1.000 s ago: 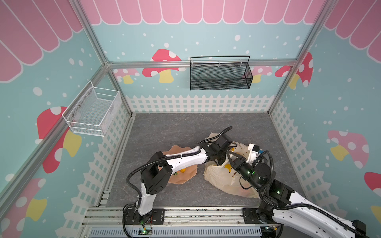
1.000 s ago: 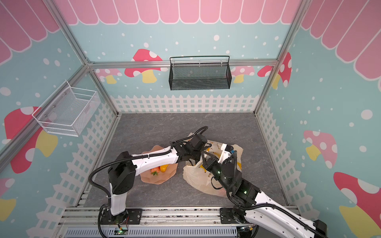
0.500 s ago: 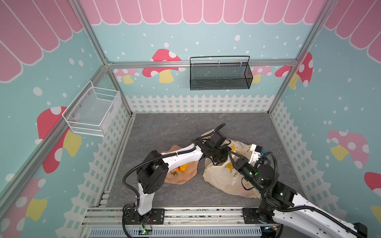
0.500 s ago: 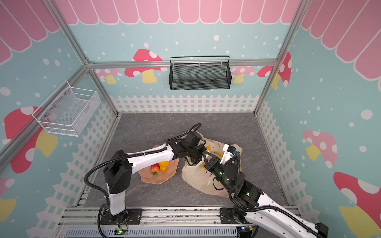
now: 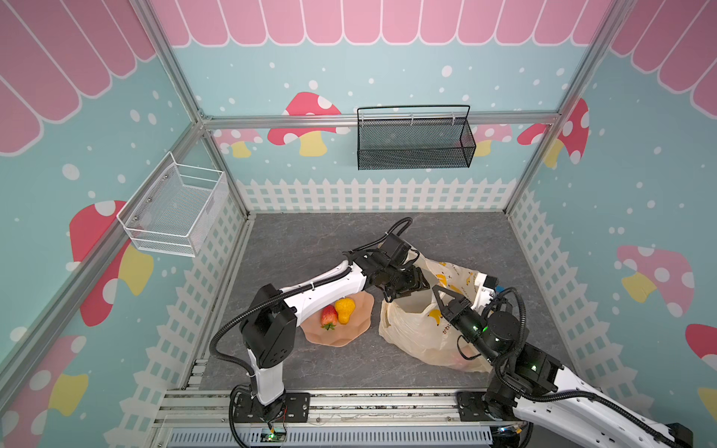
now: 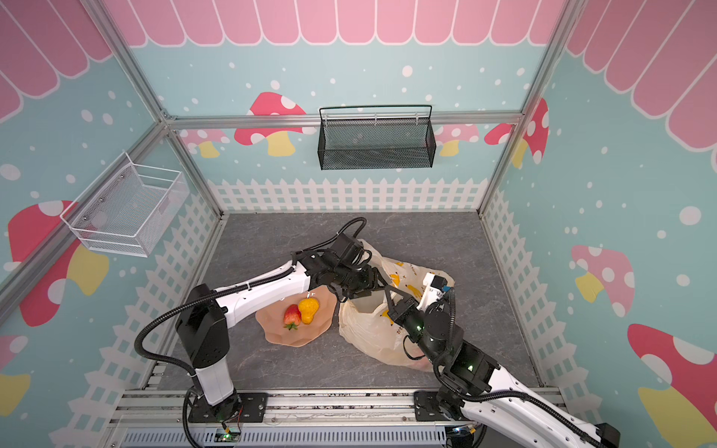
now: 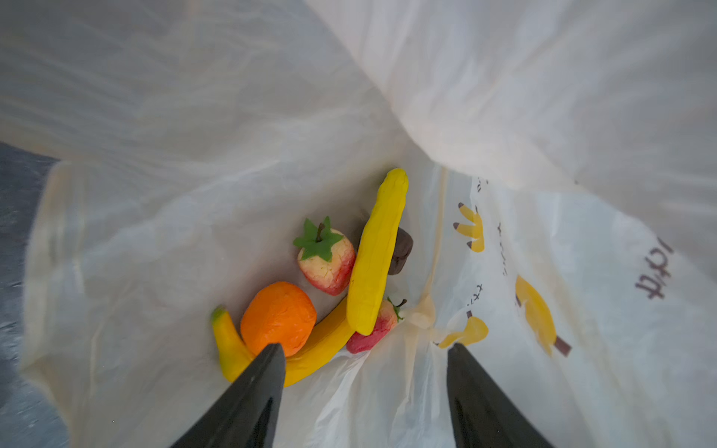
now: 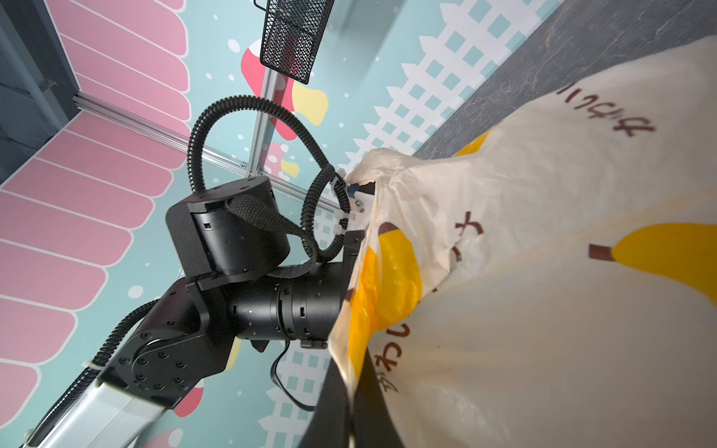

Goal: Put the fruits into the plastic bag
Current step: 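Open the left gripper, release the banana, and withdraw toward the bowl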

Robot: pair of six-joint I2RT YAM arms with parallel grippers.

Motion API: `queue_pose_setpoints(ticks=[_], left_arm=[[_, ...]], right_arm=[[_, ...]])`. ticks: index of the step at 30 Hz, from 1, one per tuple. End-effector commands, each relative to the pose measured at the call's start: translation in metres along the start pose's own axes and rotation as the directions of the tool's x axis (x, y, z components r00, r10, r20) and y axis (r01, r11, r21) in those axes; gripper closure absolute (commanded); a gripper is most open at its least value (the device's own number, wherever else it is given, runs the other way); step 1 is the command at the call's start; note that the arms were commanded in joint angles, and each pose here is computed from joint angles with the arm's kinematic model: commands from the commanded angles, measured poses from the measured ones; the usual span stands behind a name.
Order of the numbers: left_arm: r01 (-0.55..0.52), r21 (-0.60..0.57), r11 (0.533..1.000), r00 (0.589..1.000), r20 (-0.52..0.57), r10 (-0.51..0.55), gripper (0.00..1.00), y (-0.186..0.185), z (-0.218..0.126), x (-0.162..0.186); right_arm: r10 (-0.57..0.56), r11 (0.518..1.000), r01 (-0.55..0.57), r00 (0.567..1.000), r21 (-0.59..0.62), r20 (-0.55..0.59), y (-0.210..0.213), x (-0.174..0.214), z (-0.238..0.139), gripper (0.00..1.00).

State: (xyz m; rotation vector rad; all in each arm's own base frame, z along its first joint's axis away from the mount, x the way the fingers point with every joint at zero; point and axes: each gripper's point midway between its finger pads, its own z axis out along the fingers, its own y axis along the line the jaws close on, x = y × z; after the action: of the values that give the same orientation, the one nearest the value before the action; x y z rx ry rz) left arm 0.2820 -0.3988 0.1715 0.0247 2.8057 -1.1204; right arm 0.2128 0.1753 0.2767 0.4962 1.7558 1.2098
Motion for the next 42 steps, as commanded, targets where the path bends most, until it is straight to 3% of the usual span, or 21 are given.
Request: queue_pose_setpoints(ticks=[1, 9, 17, 23, 30, 42], left_arm=[[-0.096, -0.067, 0.993, 0.995, 0.021, 0.097, 0.33, 0.02, -0.028, 0.004], [-0.148, -0.2, 0.968, 0.981, 0.098, 0.17, 0.33, 0.063, -0.057, -0.006], [-0.225, -0.285, 0.932, 0.957, 0.114, 0.266, 0.33, 0.082, -0.079, -0.006], [-0.379, -0.201, 0.903, 0.925, -0.047, 0.377, 0.34, 0.078, -0.079, 0.017], [-0.463, -0.172, 0.87, 0.877, -0.232, 0.421, 0.34, 0.1, -0.078, 0.053], [-0.552, -0.17, 0.817, 0.8, -0.383, 0.461, 0.34, 0.129, -0.093, 0.087]], right_arm=[[0.002, 1.0, -0.002, 1.0, 0.012, 0.008, -0.004, -0.001, -0.002, 1.0], [-0.002, 1.0, 0.002, 1.0, 0.023, 0.014, -0.005, -0.002, -0.001, 1.0], [-0.002, 1.0, 0.001, 1.0, 0.027, 0.016, -0.005, -0.002, 0.0, 1.0], [-0.004, 1.0, 0.004, 1.0, 0.029, 0.013, -0.004, -0.002, 0.002, 1.0], [-0.006, 1.0, 0.005, 1.0, 0.027, 0.017, -0.003, -0.002, 0.002, 1.0], [-0.004, 1.0, 0.004, 1.0, 0.029, 0.019, -0.005, -0.002, 0.002, 1.0]])
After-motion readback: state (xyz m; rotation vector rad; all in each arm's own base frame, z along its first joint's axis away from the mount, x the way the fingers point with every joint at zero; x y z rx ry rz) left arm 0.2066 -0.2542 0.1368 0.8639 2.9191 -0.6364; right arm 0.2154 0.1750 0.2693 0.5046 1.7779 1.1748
